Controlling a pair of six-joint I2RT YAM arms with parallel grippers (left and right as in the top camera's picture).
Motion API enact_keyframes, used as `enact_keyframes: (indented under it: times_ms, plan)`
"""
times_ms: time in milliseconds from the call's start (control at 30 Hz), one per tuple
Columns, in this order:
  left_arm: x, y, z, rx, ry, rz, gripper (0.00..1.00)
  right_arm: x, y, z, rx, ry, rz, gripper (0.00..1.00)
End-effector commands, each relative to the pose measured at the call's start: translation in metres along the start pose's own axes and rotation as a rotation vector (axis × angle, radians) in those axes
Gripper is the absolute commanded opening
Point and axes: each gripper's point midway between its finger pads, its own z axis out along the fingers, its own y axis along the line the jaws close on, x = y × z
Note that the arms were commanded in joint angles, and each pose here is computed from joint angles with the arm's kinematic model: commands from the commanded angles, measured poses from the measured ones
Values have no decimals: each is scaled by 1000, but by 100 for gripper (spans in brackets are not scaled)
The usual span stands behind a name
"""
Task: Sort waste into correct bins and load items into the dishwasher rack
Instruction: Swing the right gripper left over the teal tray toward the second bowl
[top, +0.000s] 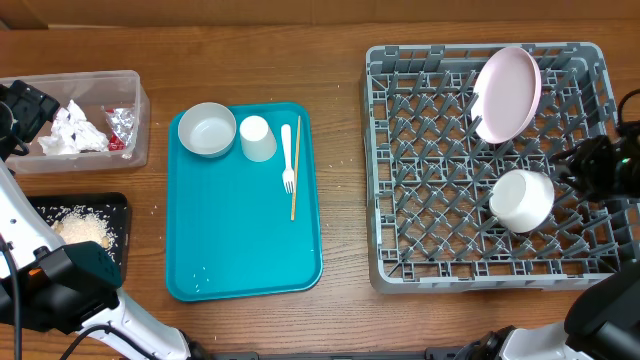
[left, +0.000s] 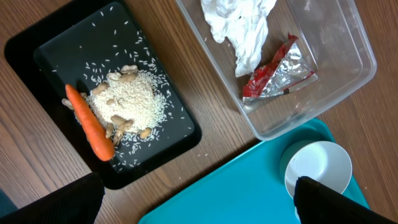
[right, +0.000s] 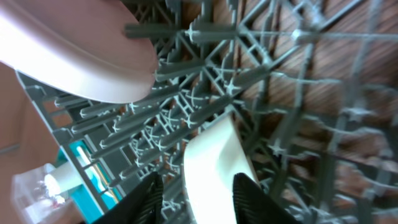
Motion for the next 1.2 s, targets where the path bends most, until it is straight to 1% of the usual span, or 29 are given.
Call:
enact_keyframes:
  times_ms: [0,100,200,267,300,333,367,400,533,633,733,767,833,1000,1067,1167]
  plan:
    - [0,-1,2,-11,-1,-6,100,-22,2,-40,123,-114,-12,47]
    - [1,0,2,-12,0,-6,100,-26,4,-72,204,-176,13,51]
    - [0,-1,2,-11,-1,-6,100,-25,20,-95,186,-220,-9,55]
    - [0,-1,2,-11,-1,-6,100,-20,38,-104,124,-230,-34,65]
    - [0,-1,2,-11,-1,-6,100,-16,50,-106,76,-226,-51,69]
    - [0,-1,2,-11,-1,-6,100,-10,64,-106,13,-212,-81,78]
    - [0,-1,2,-11,-1,-6,100,-3,81,-105,-60,-189,-131,86]
    - [1,0,2,-12,0,-6,100,9,103,-103,-149,-154,-224,88]
    - [0,-1,2,-11,-1,-6,100,52,173,-95,-406,-44,-513,89]
    - [0,-1,2,-11,-1,-6,100,80,220,-84,-523,6,-667,100]
    - [0,-1,2,-11,-1,-6,100,112,261,-63,-583,42,-838,100]
    - [0,-1,2,-11,-1,-6,100,127,275,-53,-590,54,-905,100]
    - [0,-1,2,-11,-1,-6,100,144,289,-34,-557,67,-978,100]
    - [0,-1,2,-11,-1,-6,100,178,311,24,-337,49,-1034,100]
    - [0,-1,2,-11,-1,-6,100,194,315,41,-285,49,-1085,100]
    - [0,-1,2,-11,-1,-6,100,219,321,62,-261,78,-1143,100]
